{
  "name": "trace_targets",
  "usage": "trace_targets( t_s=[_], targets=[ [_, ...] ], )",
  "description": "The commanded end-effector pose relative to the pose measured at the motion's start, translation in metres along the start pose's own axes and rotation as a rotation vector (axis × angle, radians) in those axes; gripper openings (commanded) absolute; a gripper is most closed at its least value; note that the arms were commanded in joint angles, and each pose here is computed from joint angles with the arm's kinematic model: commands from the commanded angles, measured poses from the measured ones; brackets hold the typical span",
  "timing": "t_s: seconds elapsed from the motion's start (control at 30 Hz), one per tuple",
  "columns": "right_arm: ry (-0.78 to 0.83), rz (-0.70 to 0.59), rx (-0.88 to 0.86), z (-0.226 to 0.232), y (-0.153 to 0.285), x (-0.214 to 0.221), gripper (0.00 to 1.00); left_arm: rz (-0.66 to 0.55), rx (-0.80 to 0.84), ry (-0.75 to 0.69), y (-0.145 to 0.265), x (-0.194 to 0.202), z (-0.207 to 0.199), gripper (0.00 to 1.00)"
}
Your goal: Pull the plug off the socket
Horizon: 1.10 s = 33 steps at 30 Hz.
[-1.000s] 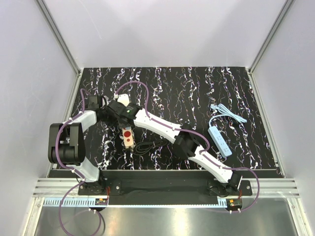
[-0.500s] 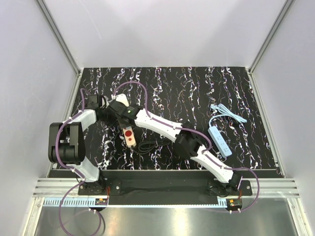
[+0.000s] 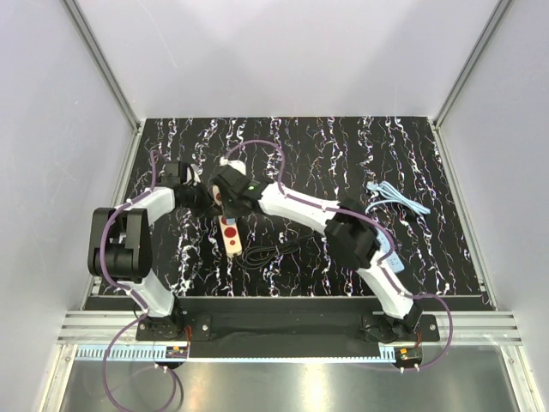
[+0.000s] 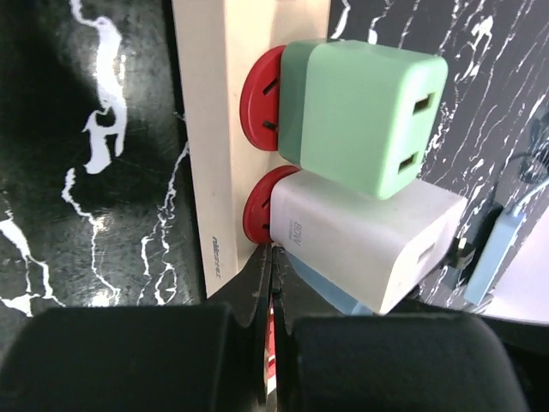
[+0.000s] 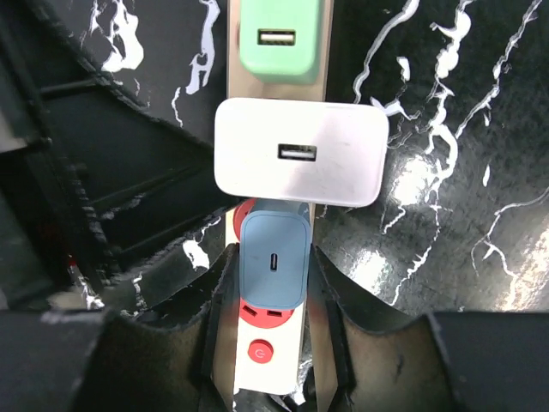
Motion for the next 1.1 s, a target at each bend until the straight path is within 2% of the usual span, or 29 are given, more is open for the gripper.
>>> trace_targets(
  t_s=[0.0, 0.13, 0.27, 0.33, 0.43, 0.53, 0.67, 1.0, 1.07],
  targets=[
    [0.095, -0.206, -0.157, 0.090, 0.066, -0.058, 0.00, 0.053, -0.185, 0.039, -0.010, 0.017, 0.045, 0.00],
    [0.226, -0.192, -0.063, 0.111, 0.057, -0.032, 0.00, 0.047, -0.194, 0.032, -0.009, 0.016, 0.046, 0.00],
    [0.247, -0.244, -0.041, 0.114, 0.068, -0.038, 0.00, 0.057, -0.210, 0.037, -0.011, 0.020, 0.051, 0.00],
    [0.231, -0.255, -0.056, 0.113, 0.080, -0.043, 0.00, 0.060, -0.214, 0.039, -0.011, 0.021, 0.052, 0.00],
    [0.082, -0.256, -0.190, 0.115, 0.089, -0.058, 0.00, 0.060, -0.205, 0.037, -0.010, 0.020, 0.050, 0.00],
    [-0.017, -0.268, -0.224, 0.100, 0.090, -0.064, 0.00, 0.053, -0.198, 0.029, -0.009, 0.018, 0.047, 0.00],
    [-0.126, -0.205, -0.256, 0.075, 0.076, -0.062, 0.00, 0.050, -0.177, 0.027, -0.007, 0.015, 0.041, 0.00],
    [-0.036, -0.157, -0.234, 0.066, 0.068, -0.048, 0.00, -0.015, -0.173, -0.034, 0.015, 0.001, 0.027, 0.01],
    [-0.012, -0.144, -0.223, 0.062, 0.071, -0.043, 0.07, -0.035, -0.164, -0.061, 0.027, -0.001, 0.023, 0.05]
  ],
)
Point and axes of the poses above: each gripper's point midway between its finger pads, its own y axis back along the fingers, its own z axis along the line the jaws close on, x = y × z, the point moved 2 cm from there along y, back along the fingers
